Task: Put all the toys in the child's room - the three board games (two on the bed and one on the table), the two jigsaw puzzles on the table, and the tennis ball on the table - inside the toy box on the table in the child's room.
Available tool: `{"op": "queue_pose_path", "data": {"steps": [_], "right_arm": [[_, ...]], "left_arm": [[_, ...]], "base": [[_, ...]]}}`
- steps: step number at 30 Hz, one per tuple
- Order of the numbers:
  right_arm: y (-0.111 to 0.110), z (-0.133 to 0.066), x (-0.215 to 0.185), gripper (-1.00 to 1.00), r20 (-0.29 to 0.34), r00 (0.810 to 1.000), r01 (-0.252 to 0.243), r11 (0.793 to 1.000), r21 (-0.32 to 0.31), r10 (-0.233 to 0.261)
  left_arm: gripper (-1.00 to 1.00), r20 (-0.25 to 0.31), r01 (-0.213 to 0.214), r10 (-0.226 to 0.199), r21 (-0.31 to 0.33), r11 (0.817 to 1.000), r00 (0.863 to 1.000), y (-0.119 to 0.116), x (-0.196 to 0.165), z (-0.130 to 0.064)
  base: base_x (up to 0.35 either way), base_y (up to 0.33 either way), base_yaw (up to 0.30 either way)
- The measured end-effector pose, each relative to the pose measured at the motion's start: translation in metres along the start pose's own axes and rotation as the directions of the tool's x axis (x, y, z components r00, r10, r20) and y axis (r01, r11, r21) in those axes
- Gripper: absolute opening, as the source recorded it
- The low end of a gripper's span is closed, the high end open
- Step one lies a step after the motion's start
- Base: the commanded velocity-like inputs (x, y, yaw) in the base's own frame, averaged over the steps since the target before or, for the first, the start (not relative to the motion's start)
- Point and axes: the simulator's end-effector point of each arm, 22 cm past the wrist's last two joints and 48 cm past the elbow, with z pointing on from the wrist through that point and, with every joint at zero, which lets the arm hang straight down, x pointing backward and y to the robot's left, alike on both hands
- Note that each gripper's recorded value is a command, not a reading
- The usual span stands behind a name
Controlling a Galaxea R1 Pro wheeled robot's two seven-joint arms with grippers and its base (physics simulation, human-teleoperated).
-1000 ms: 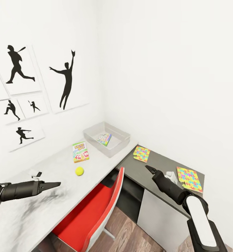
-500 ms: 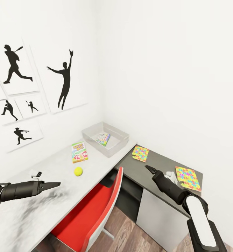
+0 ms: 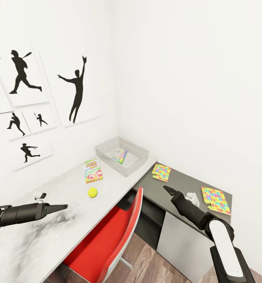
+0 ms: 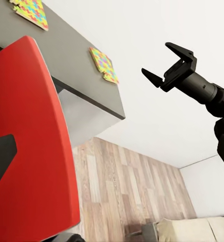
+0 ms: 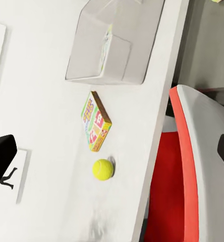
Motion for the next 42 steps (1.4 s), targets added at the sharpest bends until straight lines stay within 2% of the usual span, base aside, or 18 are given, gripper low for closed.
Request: {"op": "queue_pose_path", "data": {"steps": [7, 12, 24, 28, 35, 42], "right_arm": [[-0.018, 0.005, 0.007, 1.00, -0.011, 1.000, -0.026, 0.999, 0.033, 0.026], [-0.039, 0.010, 0.006, 1.00, 0.021, 0.998, -0.060, 0.996, 0.069, 0.059], [-0.045, 0.012, 0.006, 1.00, 0.036, 0.997, -0.071, 0.995, 0.074, 0.069], [-0.041, 0.012, 0.005, 1.00, 0.038, 0.997, -0.073, 0.996, 0.057, 0.071], [-0.021, 0.012, 0.003, 1.00, 0.040, 0.996, -0.076, 0.996, -0.037, 0.077], [-0.015, 0.012, 0.003, 1.00, 0.037, 0.996, -0.076, 0.995, -0.066, 0.078]], "left_arm": [[1.00, 0.000, 0.000, 0.000, -0.001, 1.000, 1.000, 0.001, 0.000, 0.000], [1.00, -0.001, 0.001, -0.001, -0.002, 1.000, 1.000, 0.001, 0.000, 0.000], [1.00, -0.003, 0.006, -0.006, -0.003, 1.000, 1.000, 0.004, 0.002, 0.000], [1.00, -0.003, 0.006, -0.006, -0.003, 1.000, 1.000, 0.004, 0.002, 0.000], [1.00, -0.003, 0.006, -0.006, -0.003, 1.000, 1.000, 0.004, 0.002, 0.000], [1.00, -0.003, 0.006, -0.006, -0.003, 1.000, 1.000, 0.004, 0.002, 0.000]], "base": [[0.000, 0.008, 0.000], [0.000, -0.014, -0.050], [0.000, -0.197, -0.070], [0.000, -0.259, -0.008], [0.000, -0.223, -0.002], [0.000, -0.115, 0.000]]}}
